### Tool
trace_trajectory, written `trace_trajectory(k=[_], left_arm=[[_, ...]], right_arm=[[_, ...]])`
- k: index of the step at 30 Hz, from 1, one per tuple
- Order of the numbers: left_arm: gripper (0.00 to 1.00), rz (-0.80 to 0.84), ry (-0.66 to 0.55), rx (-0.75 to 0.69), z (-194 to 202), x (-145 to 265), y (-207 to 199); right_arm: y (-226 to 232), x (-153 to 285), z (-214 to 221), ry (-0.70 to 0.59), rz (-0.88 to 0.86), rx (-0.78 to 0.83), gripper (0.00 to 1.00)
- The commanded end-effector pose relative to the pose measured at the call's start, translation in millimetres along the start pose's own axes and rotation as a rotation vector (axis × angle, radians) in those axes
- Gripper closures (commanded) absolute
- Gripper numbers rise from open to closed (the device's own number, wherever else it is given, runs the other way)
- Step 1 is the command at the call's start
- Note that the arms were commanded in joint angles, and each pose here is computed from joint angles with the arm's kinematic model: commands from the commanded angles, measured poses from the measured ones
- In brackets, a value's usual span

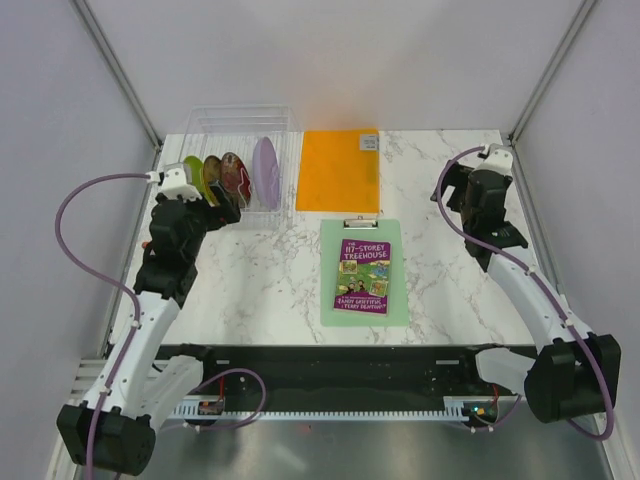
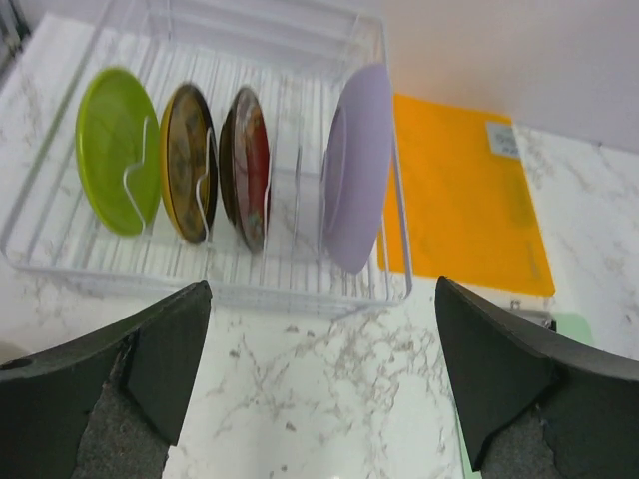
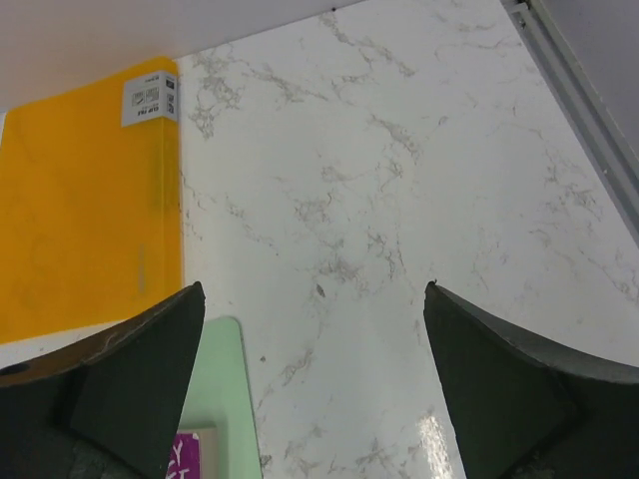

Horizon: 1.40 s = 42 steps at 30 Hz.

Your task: Unload the plates from the dish rack

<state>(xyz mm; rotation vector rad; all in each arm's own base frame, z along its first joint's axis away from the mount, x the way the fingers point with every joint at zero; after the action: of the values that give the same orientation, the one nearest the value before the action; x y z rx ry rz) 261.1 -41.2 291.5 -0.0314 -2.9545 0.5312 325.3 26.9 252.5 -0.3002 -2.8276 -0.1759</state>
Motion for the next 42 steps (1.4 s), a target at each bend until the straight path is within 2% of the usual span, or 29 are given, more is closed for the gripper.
trace_trajectory(k=[1,4,5,7,9,11,12,18,19,21,22,26,32,35,36,38,39,40,41,42], left_arm=[[0.0,-0.083,0.115,0.063,8,-6,2],[0.0,0.052,0.159,0.013,3,-14,-15],[0.0,0.089,0.193,0.047,6,-19,-21],[0.0,0.073,0.188,0.089,4,-29,-21],[0.0,0.188,0.246,0.089,0,-45,-33],[0.0,0.258,0.245,0.067,-14,-55,-46],[0.0,0.251,0.262,0.059,-12,-66,-46],[0.0,0.123,0.159,-0.078,-38,-111,-53],[0.0,0.094,0.185,-0.094,-28,-126,-51],[0.0,0.021,0.148,-0.15,-34,-141,-55],[0.0,-0.011,0.18,-0.173,-20,-155,-52],[0.04,-0.107,0.172,-0.236,-13,-178,-58],[0.23,-0.29,0.173,-0.322,9,-195,-49],[0.45,-0.34,0.168,-0.371,16,-198,-50],[0.57,-0.35,0.169,-0.384,19,-199,-50],[0.62,-0.367,0.162,-0.41,22,-198,-51],[0.75,-0.368,0.164,-0.415,24,-198,-52],[0.81,-0.374,0.164,-0.419,24,-198,-51],[0.96,-0.377,0.164,-0.424,25,-198,-51],[0.98,-0.377,0.166,-0.428,27,-198,-52]], right_arm=[[5,12,9,0.086,-0.08,0.025,0.02],[4,10,12,0.111,-0.071,0.047,0.02],[4,8,14,0.118,-0.07,0.053,0.02],[6,3,20,0.149,-0.078,0.07,0.02],[7,-1,25,0.17,-0.076,0.083,0.02],[6,-5,29,0.188,-0.072,0.098,0.02],[7,-6,31,0.195,-0.071,0.1,0.02],[10,-10,35,0.225,-0.097,0.103,0.02],[11,-10,35,0.226,-0.098,0.107,0.02],[10,-12,36,0.232,-0.09,0.118,0.02],[10,-13,37,0.233,-0.087,0.119,0.02],[9,-16,42,0.253,-0.074,0.127,0.02],[10,-20,44,0.271,-0.071,0.133,0.02],[9,-20,47,0.279,-0.064,0.134,0.02],[8,-20,47,0.278,-0.06,0.135,0.02],[7,-21,48,0.284,-0.051,0.137,0.02],[7,-21,48,0.285,-0.049,0.137,0.02],[7,-21,49,0.289,-0.042,0.14,0.02],[6,-22,48,0.29,-0.039,0.139,0.02],[6,-22,48,0.292,-0.037,0.138,0.02]])
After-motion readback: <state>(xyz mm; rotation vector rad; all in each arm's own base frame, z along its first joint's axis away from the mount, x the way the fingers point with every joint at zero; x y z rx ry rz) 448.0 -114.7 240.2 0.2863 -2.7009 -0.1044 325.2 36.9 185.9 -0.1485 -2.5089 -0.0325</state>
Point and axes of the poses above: each gripper's point midway between its finger pads, its own x axis back along the fingers, its own y axis along the line the jaws close on, z = x × y, the point moved 7 cm from there along x, back along the fingers, and after that the axes turned 5 degrees about x, right-handed, at the moved point
